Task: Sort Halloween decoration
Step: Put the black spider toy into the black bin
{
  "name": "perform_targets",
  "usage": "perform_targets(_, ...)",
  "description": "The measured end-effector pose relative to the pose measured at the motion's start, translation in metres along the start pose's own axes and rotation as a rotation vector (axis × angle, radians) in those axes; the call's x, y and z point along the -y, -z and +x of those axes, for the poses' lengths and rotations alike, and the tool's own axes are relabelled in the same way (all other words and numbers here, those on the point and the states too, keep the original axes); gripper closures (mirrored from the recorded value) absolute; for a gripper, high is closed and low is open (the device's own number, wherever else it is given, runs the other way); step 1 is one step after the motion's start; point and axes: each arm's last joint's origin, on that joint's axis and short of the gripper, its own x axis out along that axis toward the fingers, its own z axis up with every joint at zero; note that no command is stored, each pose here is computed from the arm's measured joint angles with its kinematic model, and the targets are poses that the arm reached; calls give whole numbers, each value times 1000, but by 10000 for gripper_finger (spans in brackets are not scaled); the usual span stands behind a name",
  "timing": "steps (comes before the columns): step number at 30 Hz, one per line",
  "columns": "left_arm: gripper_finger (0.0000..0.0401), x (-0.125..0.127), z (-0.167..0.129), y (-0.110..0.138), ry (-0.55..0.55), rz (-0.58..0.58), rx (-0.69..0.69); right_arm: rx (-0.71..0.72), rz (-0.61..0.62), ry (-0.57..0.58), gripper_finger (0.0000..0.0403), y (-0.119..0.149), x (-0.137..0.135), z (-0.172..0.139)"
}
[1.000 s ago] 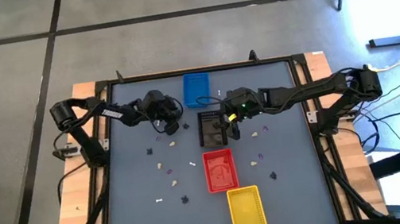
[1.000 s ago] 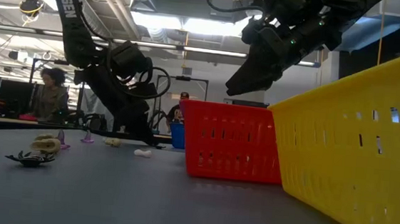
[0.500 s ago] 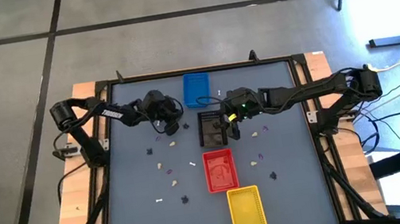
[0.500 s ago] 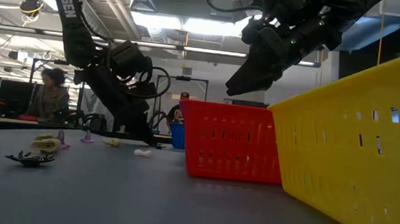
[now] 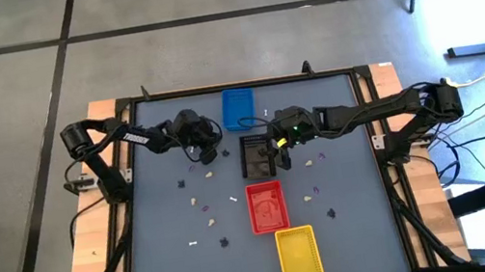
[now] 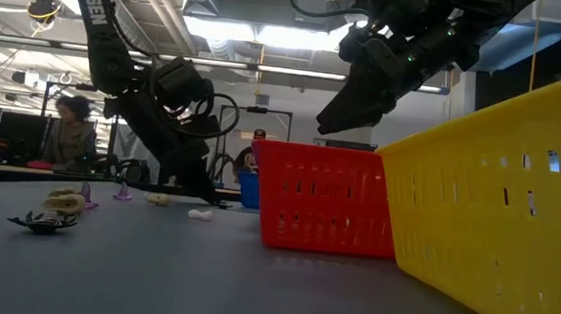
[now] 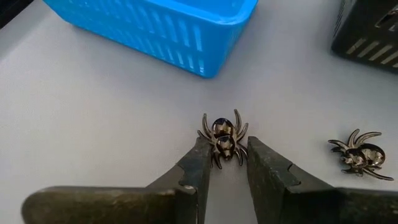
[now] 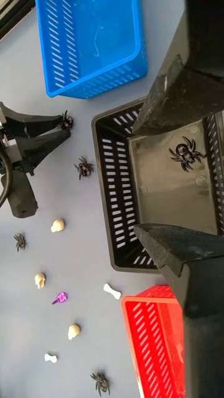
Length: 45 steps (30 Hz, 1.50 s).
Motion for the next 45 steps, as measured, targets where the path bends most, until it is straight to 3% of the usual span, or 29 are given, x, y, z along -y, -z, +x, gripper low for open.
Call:
perform_targets(10,326,-1,-3,-8,-11,1,23,-1,0,0,162,0,0,0)
perform_targets(21,326,2,-37,-28,-2,-25,78,-2,0,0,162,0,0,0)
perform_targets(25,326,9,-51,-38,62,-30,143,-2,0,0,162,0,0,0)
perform_targets(35,326,51,-64,-57,208,-86,298,-2,0,0,162,0,0,0)
perform_targets(45,326,104,-55,-59,189,-35,438,-1,0,0,162,0,0,0)
